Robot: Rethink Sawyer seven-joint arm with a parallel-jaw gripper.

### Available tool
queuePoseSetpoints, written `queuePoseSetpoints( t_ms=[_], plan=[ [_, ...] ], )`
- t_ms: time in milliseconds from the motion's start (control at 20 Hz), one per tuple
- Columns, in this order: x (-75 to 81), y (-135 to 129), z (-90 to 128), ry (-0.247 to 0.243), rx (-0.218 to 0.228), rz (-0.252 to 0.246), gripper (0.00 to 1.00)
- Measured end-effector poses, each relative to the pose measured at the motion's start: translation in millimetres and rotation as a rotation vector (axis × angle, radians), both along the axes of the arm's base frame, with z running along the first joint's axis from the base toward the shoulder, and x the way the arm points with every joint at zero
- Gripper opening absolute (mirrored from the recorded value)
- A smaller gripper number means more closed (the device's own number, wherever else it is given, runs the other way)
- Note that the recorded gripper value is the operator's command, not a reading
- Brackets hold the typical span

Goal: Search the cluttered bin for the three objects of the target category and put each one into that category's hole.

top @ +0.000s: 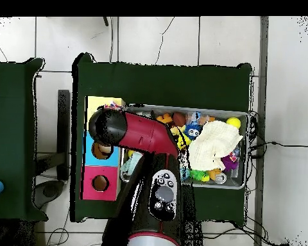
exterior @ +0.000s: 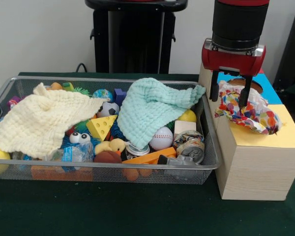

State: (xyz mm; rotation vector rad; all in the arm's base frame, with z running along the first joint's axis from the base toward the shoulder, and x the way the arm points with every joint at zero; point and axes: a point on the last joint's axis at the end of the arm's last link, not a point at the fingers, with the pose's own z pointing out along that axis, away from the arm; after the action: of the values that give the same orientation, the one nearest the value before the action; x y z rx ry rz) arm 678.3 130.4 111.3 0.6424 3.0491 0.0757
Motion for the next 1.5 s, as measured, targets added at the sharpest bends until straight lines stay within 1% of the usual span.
queuePoseSetpoints(
  t_ms=[250,300,700,1000,1200,1250,1500],
  plan=[
    [-2.6,1,-4,0.006,0.004,0.001,1.0],
    [-2.6,2,-5,0.005,0.004,0.001,0.0],
    [-1.0,6,-7,-0.001,0.019,0.003,0.0],
    [1.2,7,-2,-0.01,0.024,0.001,0.0],
    [5.3,12,3,-0.018,0.043,-0.013,0.0],
    [8.0,18,4,-0.02,0.063,-0.023,0.0],
    [13.4,32,5,-0.025,0.105,-0.04,0.0]
  ],
)
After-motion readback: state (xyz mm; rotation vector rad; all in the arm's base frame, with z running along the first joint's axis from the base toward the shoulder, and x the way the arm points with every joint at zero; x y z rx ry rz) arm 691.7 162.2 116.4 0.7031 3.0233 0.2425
